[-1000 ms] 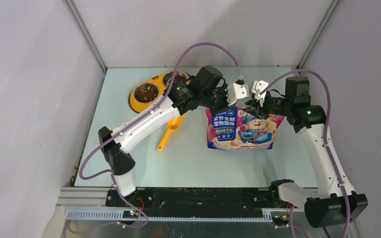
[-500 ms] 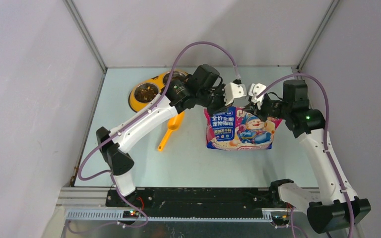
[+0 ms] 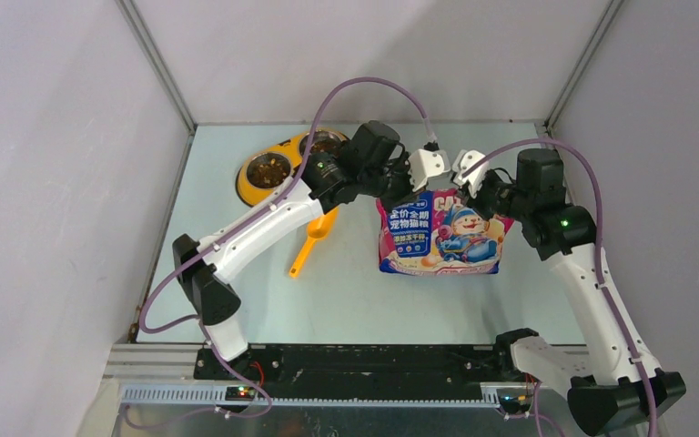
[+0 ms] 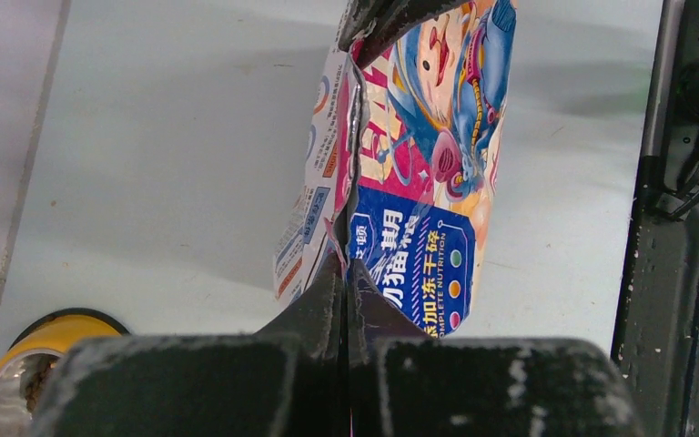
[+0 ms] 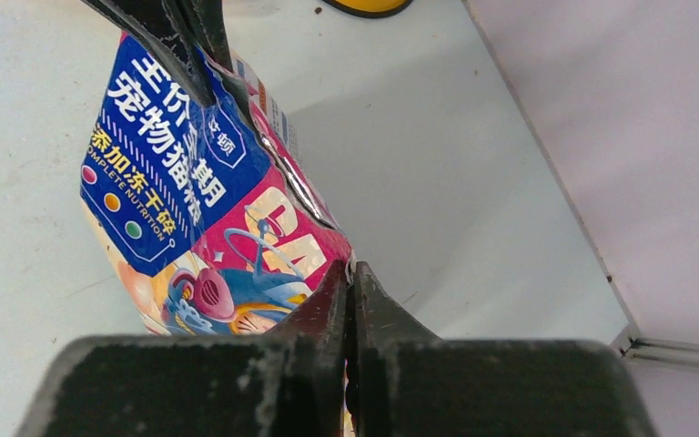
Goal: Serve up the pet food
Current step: Close the pet food bag at the center of the board.
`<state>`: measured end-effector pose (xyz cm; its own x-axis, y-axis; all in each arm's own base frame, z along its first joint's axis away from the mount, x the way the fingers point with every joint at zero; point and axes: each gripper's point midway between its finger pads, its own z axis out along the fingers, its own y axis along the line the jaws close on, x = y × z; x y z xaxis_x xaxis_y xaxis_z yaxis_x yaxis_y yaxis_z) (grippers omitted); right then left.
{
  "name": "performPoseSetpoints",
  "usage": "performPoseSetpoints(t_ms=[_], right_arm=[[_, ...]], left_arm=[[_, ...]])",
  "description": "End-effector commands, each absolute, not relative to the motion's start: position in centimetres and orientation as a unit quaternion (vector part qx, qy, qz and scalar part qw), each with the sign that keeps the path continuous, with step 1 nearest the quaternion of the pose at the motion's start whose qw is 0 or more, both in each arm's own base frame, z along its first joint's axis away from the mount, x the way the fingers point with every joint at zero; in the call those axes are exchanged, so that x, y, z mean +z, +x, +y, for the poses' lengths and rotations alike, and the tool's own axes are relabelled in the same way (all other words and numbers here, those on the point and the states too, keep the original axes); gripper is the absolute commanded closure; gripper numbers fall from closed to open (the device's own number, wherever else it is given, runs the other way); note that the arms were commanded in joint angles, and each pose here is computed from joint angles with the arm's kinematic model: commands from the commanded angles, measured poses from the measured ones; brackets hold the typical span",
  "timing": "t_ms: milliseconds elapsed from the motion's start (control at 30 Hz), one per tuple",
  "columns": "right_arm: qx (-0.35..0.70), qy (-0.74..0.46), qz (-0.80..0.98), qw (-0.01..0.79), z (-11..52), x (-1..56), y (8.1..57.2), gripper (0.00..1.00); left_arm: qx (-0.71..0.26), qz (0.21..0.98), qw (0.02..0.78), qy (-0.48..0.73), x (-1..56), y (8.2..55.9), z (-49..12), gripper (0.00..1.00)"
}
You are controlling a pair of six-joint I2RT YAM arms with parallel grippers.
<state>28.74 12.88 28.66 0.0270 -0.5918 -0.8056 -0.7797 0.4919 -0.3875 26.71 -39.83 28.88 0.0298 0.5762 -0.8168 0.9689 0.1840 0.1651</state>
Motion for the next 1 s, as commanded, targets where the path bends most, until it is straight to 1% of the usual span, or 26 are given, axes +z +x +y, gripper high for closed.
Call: performPoseSetpoints(t_ms=[0,100,133,167,233,400,567,667,800,833,967], right_arm=[[-0.018,-0.49,0.686,0.537,10.1,30.1,31.2,1.0],[-0.035,-0.479,0.69,0.542,9.3,30.6,31.4,0.98],[-0.039,-0.479,0.689,0.542,9.1,30.6,31.4,0.94],[-0.045,-0.478,0.691,0.541,8.9,30.6,31.5,0.91],[-0.053,-0.477,0.692,0.539,8.5,30.6,31.4,0.89],[-0.06,-0.484,0.701,0.52,7.8,29.8,31.1,0.87],[-0.074,-0.476,0.708,0.516,6.6,29.8,31.2,0.93],[-0.086,-0.469,0.712,0.516,5.8,29.9,31.4,0.93],[-0.089,-0.462,0.717,0.515,5.0,30.2,31.5,0.92],[-0.089,-0.458,0.719,0.514,4.7,30.4,31.5,0.9],[-0.089,-0.457,0.721,0.513,4.1,30.9,31.5,0.87]], left_arm=[[-0.229,0.669,0.402,0.581,29.1,26.0,-38.7,1.0],[-0.229,0.67,0.403,0.58,29.2,26.1,-38.7,1.0],[-0.228,0.67,0.403,0.58,29.2,26.1,-38.6,1.0],[-0.227,0.67,0.402,0.58,29.2,26.1,-38.6,1.0],[-0.227,0.67,0.404,0.58,29.3,26.1,-38.5,1.0],[-0.225,0.67,0.407,0.578,29.5,26.3,-38.3,1.0],[-0.224,0.672,0.406,0.578,29.4,26.3,-38.1,1.0],[-0.224,0.671,0.406,0.579,29.4,26.3,-38.1,1.0],[-0.224,0.672,0.406,0.577,29.4,26.4,-38.0,1.0],[-0.224,0.672,0.406,0.577,29.4,26.4,-37.9,1.0],[-0.222,0.673,0.407,0.577,29.4,26.5,-37.7,1.0]])
